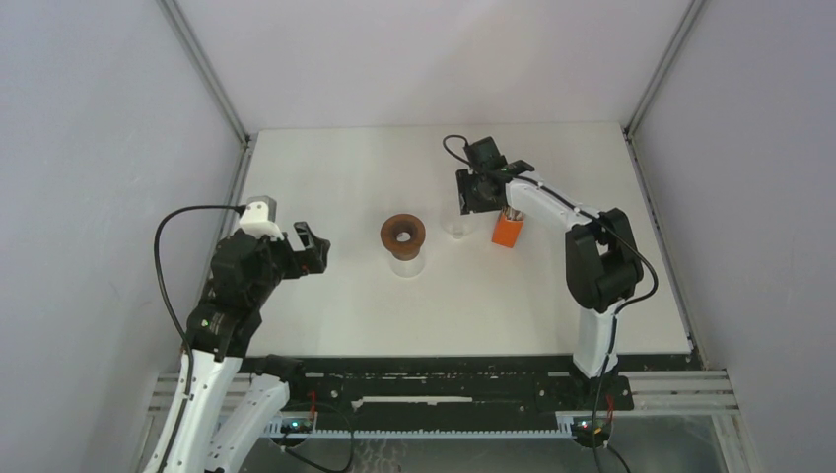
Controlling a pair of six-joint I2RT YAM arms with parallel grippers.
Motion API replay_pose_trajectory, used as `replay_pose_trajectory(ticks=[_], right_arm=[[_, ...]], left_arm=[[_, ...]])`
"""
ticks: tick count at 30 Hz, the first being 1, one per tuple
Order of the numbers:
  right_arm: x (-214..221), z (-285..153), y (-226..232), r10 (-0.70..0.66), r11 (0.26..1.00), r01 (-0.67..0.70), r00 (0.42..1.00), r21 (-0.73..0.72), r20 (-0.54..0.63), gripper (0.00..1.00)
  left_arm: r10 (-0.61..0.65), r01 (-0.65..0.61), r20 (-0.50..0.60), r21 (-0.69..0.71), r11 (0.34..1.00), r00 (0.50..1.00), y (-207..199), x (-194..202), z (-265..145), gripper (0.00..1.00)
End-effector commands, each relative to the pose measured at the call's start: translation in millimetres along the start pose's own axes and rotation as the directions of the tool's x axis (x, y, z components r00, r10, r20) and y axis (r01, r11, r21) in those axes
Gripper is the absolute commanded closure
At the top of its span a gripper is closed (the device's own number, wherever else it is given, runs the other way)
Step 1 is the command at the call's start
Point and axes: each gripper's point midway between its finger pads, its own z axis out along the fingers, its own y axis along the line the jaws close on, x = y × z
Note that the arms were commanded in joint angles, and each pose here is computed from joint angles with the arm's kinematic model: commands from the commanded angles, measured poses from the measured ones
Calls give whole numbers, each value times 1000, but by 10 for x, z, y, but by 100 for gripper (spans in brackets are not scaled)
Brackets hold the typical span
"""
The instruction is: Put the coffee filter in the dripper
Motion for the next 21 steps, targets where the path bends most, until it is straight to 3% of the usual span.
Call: replay_pose_trajectory(ticks=[1, 8, 21], right_arm=[[-133, 34, 14, -19, 1000, 19, 1000, -19, 18, 44], [-64, 127, 68, -23, 998, 22, 1000, -50, -16, 54], [-188, -177, 147, -4, 995, 7, 999, -101, 33, 84]], left_arm=[[22, -22, 9, -11, 1000, 1000, 42, 21, 38, 0], [20, -20, 5, -2, 1000, 1000, 25, 30, 40, 0], [17, -18, 12, 9, 1000, 1000, 9, 27, 20, 0]])
